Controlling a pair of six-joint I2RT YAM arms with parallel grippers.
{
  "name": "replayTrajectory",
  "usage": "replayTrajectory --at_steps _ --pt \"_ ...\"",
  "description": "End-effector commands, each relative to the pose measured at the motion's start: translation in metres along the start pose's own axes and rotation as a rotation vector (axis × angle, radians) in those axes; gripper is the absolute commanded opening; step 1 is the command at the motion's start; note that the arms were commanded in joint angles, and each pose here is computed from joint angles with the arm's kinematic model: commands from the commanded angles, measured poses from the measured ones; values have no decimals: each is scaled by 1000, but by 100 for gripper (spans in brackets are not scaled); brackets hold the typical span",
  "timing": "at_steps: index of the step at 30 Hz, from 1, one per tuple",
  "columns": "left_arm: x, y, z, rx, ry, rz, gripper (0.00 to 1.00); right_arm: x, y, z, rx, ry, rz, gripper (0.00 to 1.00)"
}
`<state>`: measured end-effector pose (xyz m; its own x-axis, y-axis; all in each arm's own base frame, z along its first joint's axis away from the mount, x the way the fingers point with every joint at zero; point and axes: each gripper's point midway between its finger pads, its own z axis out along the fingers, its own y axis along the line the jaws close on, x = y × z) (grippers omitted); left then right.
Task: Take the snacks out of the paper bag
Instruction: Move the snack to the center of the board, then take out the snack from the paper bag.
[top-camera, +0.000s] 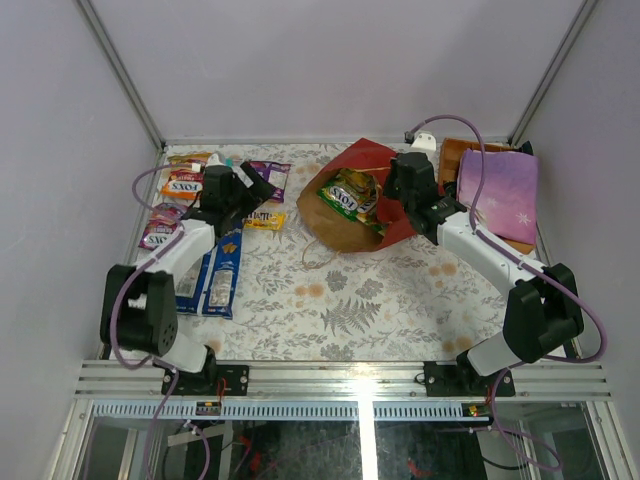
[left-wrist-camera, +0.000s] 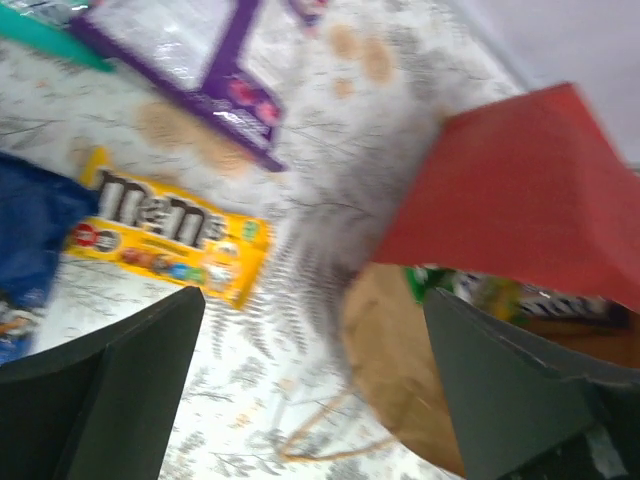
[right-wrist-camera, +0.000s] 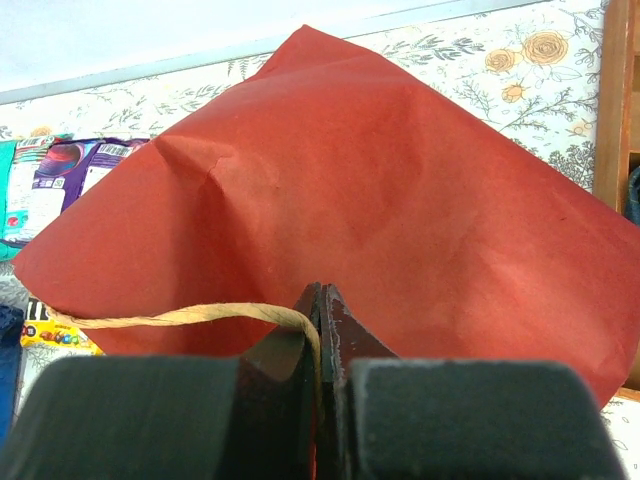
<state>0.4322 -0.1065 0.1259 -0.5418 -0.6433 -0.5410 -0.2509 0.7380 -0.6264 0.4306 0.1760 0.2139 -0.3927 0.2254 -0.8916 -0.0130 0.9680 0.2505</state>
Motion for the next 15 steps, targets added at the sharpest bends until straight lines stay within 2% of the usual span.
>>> replayTrajectory --at_steps 1,6,11,15 --pt "15 -52 -35 170 1 104 96 -18 3 1 -12 -36 18 0" --pt "58 -85 -63 271 40 234 100 -17 3 1 -12 -33 22 0" --pt "79 -109 -93 332 -25 353 100 -16 3 1 -14 -29 26 0" --pt "83 -125 -104 431 -56 332 100 -16 6 1 -25 -26 34 0"
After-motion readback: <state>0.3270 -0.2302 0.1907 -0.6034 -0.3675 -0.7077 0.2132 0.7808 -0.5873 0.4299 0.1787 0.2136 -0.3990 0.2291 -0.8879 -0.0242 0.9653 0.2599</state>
